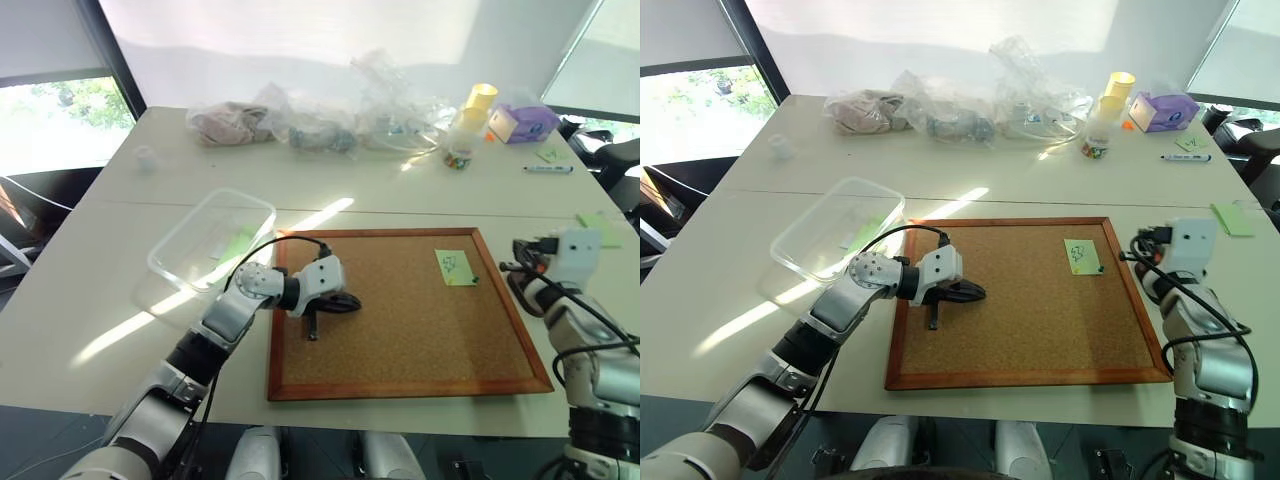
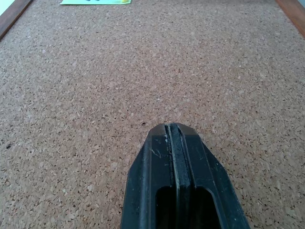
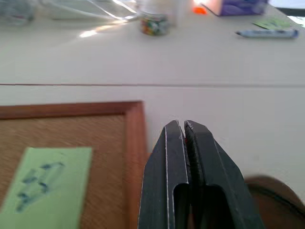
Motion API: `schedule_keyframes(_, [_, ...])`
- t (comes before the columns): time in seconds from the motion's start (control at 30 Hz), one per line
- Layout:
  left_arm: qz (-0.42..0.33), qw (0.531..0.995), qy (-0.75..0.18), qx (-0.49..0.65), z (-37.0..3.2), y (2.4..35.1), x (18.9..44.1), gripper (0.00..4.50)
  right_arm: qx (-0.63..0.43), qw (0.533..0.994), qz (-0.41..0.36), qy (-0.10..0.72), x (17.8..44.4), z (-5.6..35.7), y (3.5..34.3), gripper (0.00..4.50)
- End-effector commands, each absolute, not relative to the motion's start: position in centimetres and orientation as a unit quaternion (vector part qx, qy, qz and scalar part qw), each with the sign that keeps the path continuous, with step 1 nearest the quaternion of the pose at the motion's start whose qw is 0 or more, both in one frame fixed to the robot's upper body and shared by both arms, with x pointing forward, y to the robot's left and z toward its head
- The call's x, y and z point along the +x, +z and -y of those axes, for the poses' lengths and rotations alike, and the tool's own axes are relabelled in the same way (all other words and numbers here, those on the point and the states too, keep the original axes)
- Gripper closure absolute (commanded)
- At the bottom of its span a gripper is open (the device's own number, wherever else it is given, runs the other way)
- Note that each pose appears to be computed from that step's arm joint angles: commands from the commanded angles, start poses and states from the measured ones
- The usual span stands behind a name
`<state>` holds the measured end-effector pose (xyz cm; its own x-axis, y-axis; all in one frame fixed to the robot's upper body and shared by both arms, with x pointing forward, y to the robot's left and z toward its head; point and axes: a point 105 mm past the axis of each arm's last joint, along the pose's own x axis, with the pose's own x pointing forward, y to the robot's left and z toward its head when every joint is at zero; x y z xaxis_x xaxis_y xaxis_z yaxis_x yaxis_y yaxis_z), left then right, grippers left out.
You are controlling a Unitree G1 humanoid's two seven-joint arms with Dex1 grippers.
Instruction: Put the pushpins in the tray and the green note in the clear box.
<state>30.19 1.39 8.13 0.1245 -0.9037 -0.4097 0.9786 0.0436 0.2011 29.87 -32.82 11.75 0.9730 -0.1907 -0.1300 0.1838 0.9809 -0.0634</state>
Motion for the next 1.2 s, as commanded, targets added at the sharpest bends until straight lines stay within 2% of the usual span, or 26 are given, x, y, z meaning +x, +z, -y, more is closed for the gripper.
schedule_keyframes(0.03, [-0.122,0.701,-0.668,0.218,-1.5,6.2,29.2,4.5,-0.038,0.991,-0.058,-0.118,28.8,34.3,13.2,4.47])
schedule_keyframes(0.37, [-0.119,0.706,-0.666,0.211,-1.0,6.2,29.1,4.5,-0.013,0.985,-0.079,-0.152,27.8,36.0,11.9,4.47])
schedule_keyframes(0.47, [-0.119,0.708,-0.664,0.21,-1.1,6.2,29.2,4.5,-0.006,0.984,-0.079,-0.158,27.6,36.3,11.4,3.7])
schedule_keyframes(0.53, [-0.12,0.708,-0.663,0.21,-1.1,6.2,29.2,4.5,-0.004,0.985,-0.076,-0.157,27.7,36.2,11.5,2.8])
schedule_keyframes(0.7, [-0.12,0.709,-0.663,0.21,-1.2,6.2,29.2,4.5,-0.002,0.988,-0.068,-0.141,27.8,35.6,11.6,0.22])
schedule_keyframes(0.73, [-0.12,0.709,-0.663,0.21,-1.2,6.2,29.2,4.5,-0.002,0.988,-0.068,-0.141,27.8,35.6,11.6,0.1])
schedule_keyframes(1.2, [-0.116,0.708,-0.665,0.207,-0.9,6.4,29.2,4.5,-0.059,0.978,-0.106,-0.167,27.0,36.9,10.3,0.1])
